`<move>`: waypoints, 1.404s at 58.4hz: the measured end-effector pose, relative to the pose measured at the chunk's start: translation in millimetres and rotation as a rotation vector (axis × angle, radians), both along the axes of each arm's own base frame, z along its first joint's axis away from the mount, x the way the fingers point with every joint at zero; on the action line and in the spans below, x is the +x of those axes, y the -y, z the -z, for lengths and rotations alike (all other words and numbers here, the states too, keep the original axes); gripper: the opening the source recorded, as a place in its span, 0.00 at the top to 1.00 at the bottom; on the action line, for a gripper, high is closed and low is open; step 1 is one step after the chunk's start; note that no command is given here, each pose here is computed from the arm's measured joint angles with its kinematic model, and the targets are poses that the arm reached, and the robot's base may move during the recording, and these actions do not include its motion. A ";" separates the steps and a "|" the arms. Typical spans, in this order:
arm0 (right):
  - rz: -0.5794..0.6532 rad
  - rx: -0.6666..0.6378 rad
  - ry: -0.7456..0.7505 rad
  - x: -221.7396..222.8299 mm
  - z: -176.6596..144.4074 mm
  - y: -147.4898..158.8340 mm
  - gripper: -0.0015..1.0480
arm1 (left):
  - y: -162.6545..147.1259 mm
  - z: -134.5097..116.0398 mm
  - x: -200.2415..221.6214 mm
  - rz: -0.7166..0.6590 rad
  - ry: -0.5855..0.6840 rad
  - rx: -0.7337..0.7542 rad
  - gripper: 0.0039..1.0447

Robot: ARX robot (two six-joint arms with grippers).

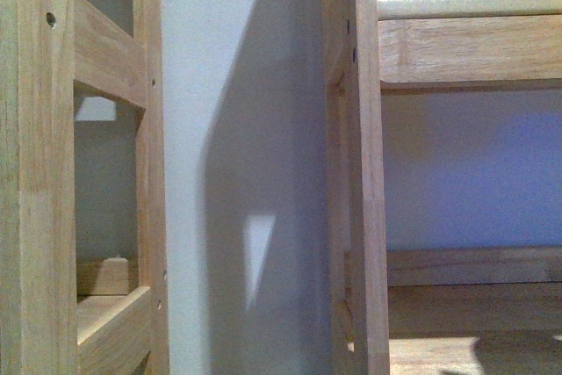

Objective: Put away toys

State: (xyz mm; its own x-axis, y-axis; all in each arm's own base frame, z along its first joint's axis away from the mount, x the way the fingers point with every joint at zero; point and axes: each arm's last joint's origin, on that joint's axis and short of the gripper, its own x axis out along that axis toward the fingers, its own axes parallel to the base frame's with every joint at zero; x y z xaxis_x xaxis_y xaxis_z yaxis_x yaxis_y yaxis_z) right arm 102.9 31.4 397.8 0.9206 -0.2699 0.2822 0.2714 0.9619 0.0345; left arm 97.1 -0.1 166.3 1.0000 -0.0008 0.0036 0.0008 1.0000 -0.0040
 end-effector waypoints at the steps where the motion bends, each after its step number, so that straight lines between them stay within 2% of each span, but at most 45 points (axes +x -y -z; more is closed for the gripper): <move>1: -0.001 0.001 0.007 0.1 -3.7 -0.4 0.93 | 0.0 0.0 0.0 0.000 0.000 0.000 0.06; 15: -0.008 -0.051 0.104 0.4 -70.3 0.2 0.93 | 0.0 0.0 0.0 0.000 0.000 0.000 0.06; 22: 0.002 -0.074 0.143 0.5 -104.1 10.0 0.93 | 0.0 0.0 0.0 0.000 0.000 0.000 0.06; 29: 0.012 -0.067 0.157 12.0 -122.4 21.3 0.93 | 0.0 0.0 0.0 0.000 0.000 0.000 0.06; 41: -0.012 -0.018 0.150 52.4 -138.4 37.3 0.93 | 0.0 0.0 0.0 0.000 0.000 0.000 0.06; 51: -0.067 0.021 0.122 96.2 -143.4 37.1 0.93 | 0.0 0.0 0.0 0.000 0.000 0.000 0.06; 82: -0.233 0.168 0.029 212.8 -140.7 5.2 0.93 | 0.0 0.0 0.0 0.000 0.000 0.000 0.06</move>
